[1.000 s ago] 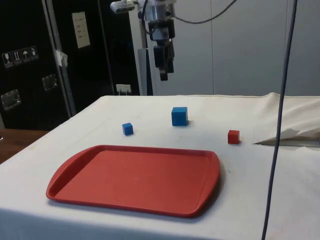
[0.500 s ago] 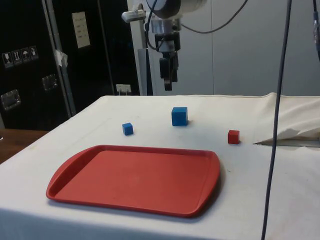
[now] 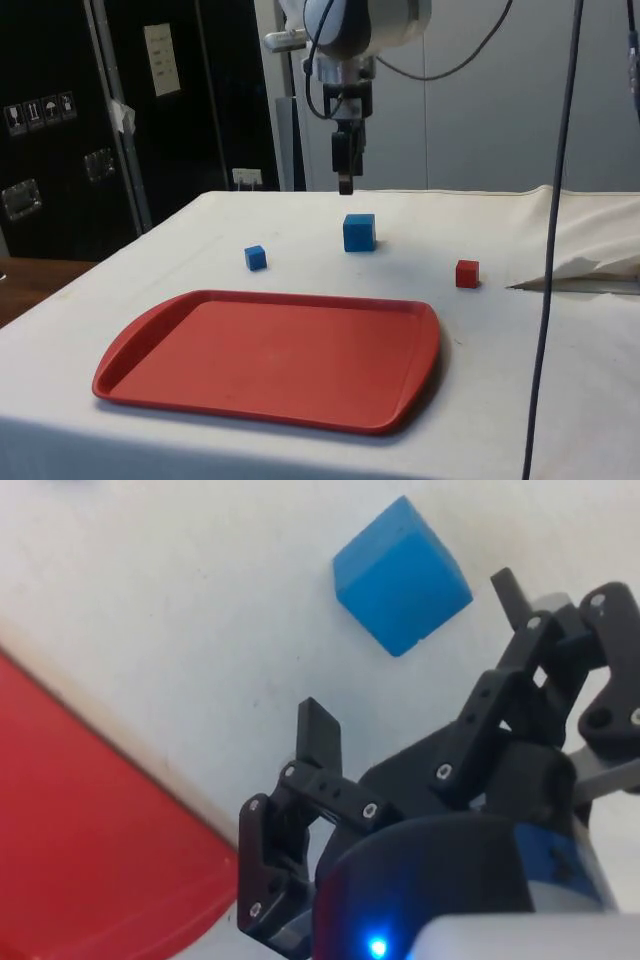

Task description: Pick up the largest block and place it onto the tray.

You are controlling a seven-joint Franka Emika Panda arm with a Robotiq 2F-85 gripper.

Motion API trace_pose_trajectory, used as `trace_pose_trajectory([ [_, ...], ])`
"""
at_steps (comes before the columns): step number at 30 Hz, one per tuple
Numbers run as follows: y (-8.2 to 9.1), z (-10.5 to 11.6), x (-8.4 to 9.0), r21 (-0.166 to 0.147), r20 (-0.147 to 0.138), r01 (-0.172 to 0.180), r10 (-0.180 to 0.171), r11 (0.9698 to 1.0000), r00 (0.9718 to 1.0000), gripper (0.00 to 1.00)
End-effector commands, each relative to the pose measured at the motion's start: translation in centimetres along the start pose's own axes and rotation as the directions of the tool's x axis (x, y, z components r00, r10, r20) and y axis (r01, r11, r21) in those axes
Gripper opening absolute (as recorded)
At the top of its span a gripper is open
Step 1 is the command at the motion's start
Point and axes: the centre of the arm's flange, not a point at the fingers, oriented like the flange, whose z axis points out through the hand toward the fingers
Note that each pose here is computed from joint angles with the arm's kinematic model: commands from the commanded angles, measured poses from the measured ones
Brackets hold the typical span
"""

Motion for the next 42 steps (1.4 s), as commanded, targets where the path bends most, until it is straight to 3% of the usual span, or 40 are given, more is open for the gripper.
trace_pose_trajectory([
  [1, -0.1, 0.3, 0.0, 0.004, -0.012, 0.002, -0.002, 1.0, 0.9999, 1.0],
  [6, 0.1, 1.5, -0.1, 0.008, -0.007, 0.0, 0.0, 1.0, 1.0, 1.0],
  [7, 0.2, 1.6, -0.2, 0.0, 0.006, -0.003, 0.003, 1.0, 1.0, 1.0],
  [8, 0.1, 1.6, -0.1, 0.011, -0.007, -0.002, 0.002, 0.9999, 1.0, 1.0],
  [15, -0.1, 3.1, -0.4, 0.026, -0.006, -0.005, 0.005, 0.9996, 1.0, 1.0],
  [16, 0.1, 3.1, -0.5, 0.019, 0.011, -0.007, 0.006, 0.9998, 0.9999, 1.0],
  [17, -0.1, 3.3, -0.4, 0.029, -0.006, -0.005, 0.005, 0.9996, 1.0, 1.0],
  [24, -0.3, 4.6, -0.6, 0.044, -0.006, 0.0, 0.0, 0.999, 1.0, 1.0],
  [25, -0.2, 4.6, -0.7, 0.039, 0.01, -0.003, 0.003, 0.9992, 1.0, 1.0],
  [26, -0.3, 4.7, -0.6, 0.047, -0.006, 0.0, 0.0, 0.9989, 1.0, 1.0],
  [31, -0.2, 5.5, -0.6, 0.055, -0.006, 0.002, -0.002, 0.9985, 1.0, 1.0],
  [35, 0.0, 6.0, -0.9, 0.047, 0.008, 0.002, -0.002, 0.9989, 1.0, 1.0],
  [36, 0.3, 6.2, -0.8, 0.051, -0.002, 0.005, -0.005, 0.9987, 1.0, 1.0],
  [42, 1.2, 7.6, -0.8, 0.041, 0.006, 0.015, -0.016, 0.999, 0.9999, 1.0],
])
